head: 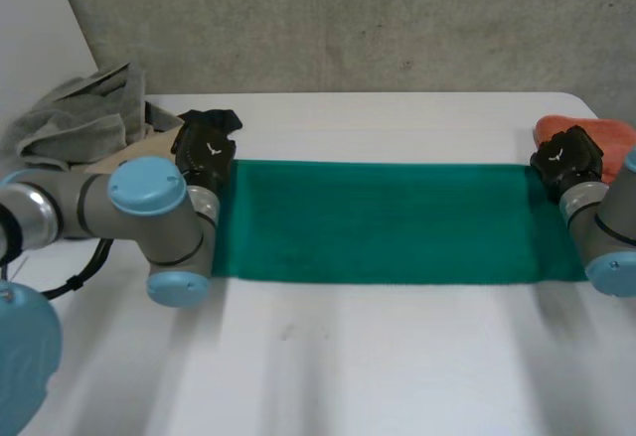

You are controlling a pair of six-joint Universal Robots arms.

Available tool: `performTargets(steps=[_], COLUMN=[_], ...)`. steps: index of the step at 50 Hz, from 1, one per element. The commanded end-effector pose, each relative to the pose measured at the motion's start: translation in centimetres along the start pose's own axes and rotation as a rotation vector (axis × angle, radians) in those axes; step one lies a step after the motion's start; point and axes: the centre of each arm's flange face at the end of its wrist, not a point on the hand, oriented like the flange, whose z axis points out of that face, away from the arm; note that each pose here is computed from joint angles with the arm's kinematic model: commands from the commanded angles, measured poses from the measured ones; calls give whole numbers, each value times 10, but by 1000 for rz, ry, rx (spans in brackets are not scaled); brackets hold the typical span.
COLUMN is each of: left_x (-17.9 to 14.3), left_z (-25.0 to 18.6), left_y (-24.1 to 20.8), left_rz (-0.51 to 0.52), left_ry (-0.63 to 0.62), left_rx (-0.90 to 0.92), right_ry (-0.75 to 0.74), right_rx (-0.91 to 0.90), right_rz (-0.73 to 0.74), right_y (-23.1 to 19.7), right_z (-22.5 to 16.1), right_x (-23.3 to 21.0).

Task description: Fold the laundry.

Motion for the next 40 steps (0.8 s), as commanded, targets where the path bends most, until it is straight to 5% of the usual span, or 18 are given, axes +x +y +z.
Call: performTargets(steps=[1,9,21,40], left_x=[19,2,-33,-30], left_z=[-5,-21,-80,-101], left_y=[-16,-42,-57,-53], left_rz=[13,-16,-213,-263], left_ry=[12,-37,49,120], left_rx=[78,155,183,166], right_ry=[57,71,-260,-259], right_rx=[-9,-19,-172,-289], right_rz=[10,194,504,531], right_y=[-7,-29,17,73], right_z=[4,-43,-99,-72], right_x=[0,34,38,22])
